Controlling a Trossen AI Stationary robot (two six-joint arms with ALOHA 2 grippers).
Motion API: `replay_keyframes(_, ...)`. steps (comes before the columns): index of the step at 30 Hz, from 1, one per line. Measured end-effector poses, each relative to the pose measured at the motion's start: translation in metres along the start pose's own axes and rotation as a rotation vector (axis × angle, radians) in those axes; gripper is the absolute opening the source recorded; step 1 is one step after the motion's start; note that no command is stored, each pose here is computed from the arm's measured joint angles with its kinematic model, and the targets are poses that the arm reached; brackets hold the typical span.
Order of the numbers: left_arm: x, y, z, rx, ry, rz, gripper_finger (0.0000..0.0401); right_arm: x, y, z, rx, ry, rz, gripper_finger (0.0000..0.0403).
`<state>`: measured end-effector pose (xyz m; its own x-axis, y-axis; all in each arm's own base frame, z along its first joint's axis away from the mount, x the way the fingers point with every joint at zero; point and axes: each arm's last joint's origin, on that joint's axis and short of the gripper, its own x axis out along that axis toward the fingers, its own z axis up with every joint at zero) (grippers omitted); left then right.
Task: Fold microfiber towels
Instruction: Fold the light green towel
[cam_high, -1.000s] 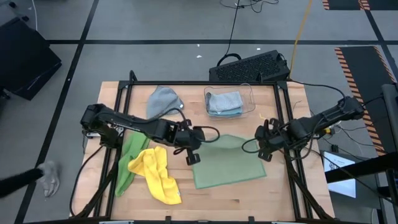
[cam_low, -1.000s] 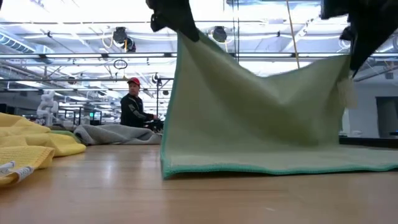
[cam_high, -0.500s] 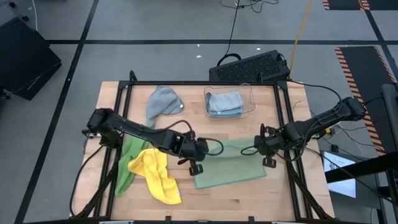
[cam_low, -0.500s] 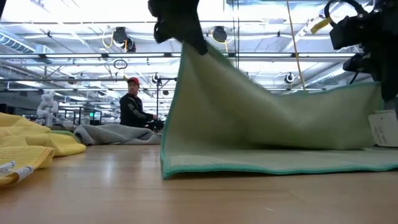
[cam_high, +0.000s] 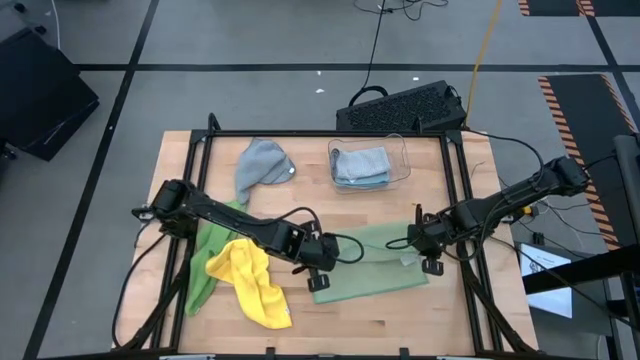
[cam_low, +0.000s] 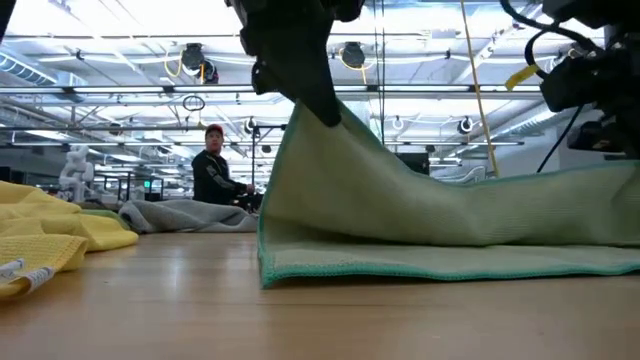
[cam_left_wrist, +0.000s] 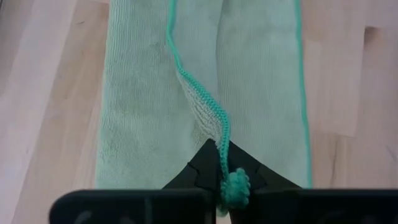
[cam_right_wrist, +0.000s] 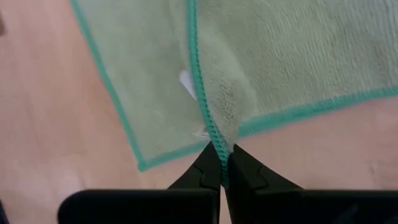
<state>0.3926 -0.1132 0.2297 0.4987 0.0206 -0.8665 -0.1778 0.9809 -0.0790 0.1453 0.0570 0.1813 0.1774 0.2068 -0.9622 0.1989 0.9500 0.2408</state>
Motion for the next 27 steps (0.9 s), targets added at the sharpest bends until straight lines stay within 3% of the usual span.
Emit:
replay_keyframes(5,0.010,-0.001,-0.002,0.011,0.015,0.007,0.0008,0.005,-0.003,-0.003,-0.032,0.021,-0.008,0.0000)
replay_keyframes(16,0.016,-0.010,-0.005,-0.007,0.021,-0.037,0.0012,0.012,-0.003,-0.012,0.020,0.163,0.175,0.0000)
replay_keyframes(27,0.015,-0.016,-0.008,0.006,0.015,-0.020,0.0016,0.013,-0.001,-0.004,-0.006,0.054,0.147,0.0000)
